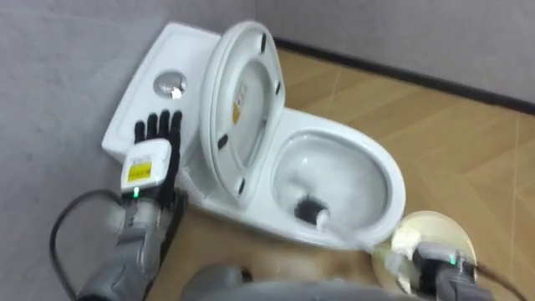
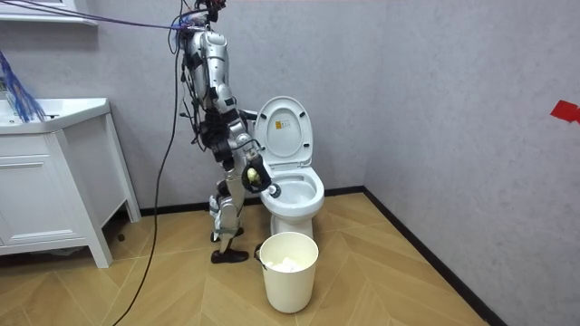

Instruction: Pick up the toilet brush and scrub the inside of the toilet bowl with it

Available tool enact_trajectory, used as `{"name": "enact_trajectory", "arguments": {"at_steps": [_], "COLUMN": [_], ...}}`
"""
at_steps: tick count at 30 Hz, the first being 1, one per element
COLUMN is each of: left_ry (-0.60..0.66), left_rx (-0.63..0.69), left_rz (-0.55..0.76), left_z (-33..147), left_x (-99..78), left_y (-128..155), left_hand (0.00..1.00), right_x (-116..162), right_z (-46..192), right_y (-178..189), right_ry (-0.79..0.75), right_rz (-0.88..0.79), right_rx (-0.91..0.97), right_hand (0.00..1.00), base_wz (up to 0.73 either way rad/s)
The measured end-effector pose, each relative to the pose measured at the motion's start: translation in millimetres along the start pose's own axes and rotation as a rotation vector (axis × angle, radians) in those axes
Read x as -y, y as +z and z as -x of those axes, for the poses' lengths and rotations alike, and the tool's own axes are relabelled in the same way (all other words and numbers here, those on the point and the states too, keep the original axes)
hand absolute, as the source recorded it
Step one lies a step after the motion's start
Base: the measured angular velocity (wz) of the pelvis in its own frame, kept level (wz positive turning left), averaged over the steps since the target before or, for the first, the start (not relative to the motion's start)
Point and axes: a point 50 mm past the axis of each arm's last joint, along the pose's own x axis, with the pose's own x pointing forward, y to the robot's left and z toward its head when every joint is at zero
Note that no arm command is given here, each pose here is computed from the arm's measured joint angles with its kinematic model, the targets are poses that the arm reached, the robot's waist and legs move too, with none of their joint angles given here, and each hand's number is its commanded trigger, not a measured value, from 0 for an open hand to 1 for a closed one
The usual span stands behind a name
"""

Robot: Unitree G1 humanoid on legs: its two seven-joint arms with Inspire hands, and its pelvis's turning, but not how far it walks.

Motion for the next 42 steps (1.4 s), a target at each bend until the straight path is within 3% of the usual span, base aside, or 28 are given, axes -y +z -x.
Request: {"name": "enact_trajectory", "arguments": {"at_steps": [16,24,42], "left_ry": [0.105,0.136,-0.016], "left_rx": [-0.202,-0.290,-0.518], "left_rz": [0.137,0.165,0.150], "left_z": [25.8,35.3,67.3], "left_x": [-2.0,-2.7,28.0], "left_y": [-25.7,-39.7,-61.7], "left_hand": [0.00,0.00,0.00], "right_x": [-31.0,-30.1,-41.3], "right_z": [6.5,5.4,5.3], "right_y": [1.6,1.7,2.5], "right_ry": [0.119,0.144,0.217], "right_rz": [-0.139,-0.159,-0.262], "right_rx": [-0.032,-0.038,-0.078], "right_hand": [1.00,1.00,1.00], "base_wz": [-0.07,0.12,0.05]}}
